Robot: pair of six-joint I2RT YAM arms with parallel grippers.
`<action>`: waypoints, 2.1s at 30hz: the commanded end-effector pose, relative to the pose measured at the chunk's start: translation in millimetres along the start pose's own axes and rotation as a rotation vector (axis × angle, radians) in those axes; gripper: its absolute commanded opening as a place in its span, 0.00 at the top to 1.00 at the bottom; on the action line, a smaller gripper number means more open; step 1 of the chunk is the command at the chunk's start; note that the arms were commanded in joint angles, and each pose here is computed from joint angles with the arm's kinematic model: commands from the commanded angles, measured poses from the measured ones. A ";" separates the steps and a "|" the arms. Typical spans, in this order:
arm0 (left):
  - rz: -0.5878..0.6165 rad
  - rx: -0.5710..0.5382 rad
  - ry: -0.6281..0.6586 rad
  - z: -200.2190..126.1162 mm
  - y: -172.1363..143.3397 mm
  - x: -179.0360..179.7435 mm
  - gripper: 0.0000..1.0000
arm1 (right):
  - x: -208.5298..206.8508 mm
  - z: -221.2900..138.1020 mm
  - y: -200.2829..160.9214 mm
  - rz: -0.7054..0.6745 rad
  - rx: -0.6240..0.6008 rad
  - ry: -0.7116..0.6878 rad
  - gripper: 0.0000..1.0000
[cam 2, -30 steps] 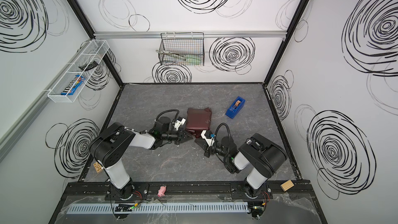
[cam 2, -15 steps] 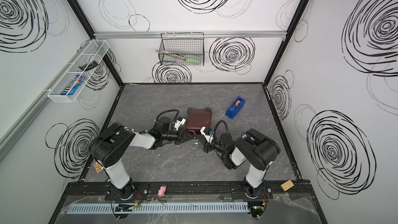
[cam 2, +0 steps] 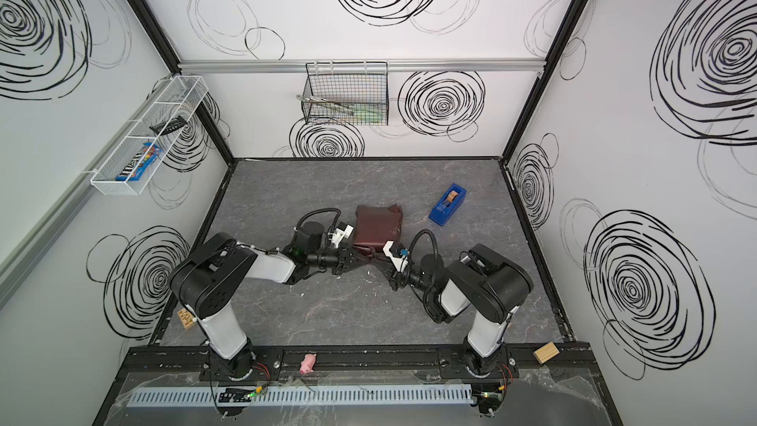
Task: Wrap a gift box in wrapping paper
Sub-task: Wrap the gift box with the wrapping paper.
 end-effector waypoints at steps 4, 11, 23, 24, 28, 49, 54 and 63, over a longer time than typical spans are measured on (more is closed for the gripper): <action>0.066 -0.011 -0.057 -2.5 7.2 -17.3 1.00 | 3.4 -7.6 13.1 -0.040 -0.064 0.000 0.70; 0.067 -0.012 -0.056 -3.0 6.2 -17.0 1.00 | 1.1 -2.8 16.1 -0.039 -0.065 0.005 0.64; 0.066 -0.012 -0.055 -2.5 6.4 -16.0 1.00 | 2.2 -3.1 23.0 -0.038 -0.078 0.027 0.55; 0.065 -0.012 -0.055 -2.4 6.8 -15.9 1.00 | 2.7 -3.6 24.4 -0.039 -0.081 0.032 0.53; 0.065 -0.013 -0.058 -2.2 7.5 -17.0 1.00 | 5.4 -6.0 25.0 -0.037 -0.074 0.045 0.50; 0.086 -0.017 -0.070 -3.7 9.5 -27.3 1.00 | 24.3 -17.7 26.4 -0.102 -0.069 0.066 0.45; 0.087 -0.019 -0.074 -4.5 9.6 -28.4 1.00 | 25.8 -16.5 22.0 -0.128 -0.061 0.066 0.45; 0.086 -0.015 -0.077 -6.9 9.7 -31.2 1.00 | 29.9 -15.4 22.5 -0.172 -0.080 0.048 0.45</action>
Point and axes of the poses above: each gripper's point midway between its finger pads, its own z axis out along the fingers, its own x axis along the line the jaws close on, y = z × x, the point moved 7 cm from there along -z, back along the fingers, and after that the axes turned 3 degrees about -z, right-handed, at the moved point
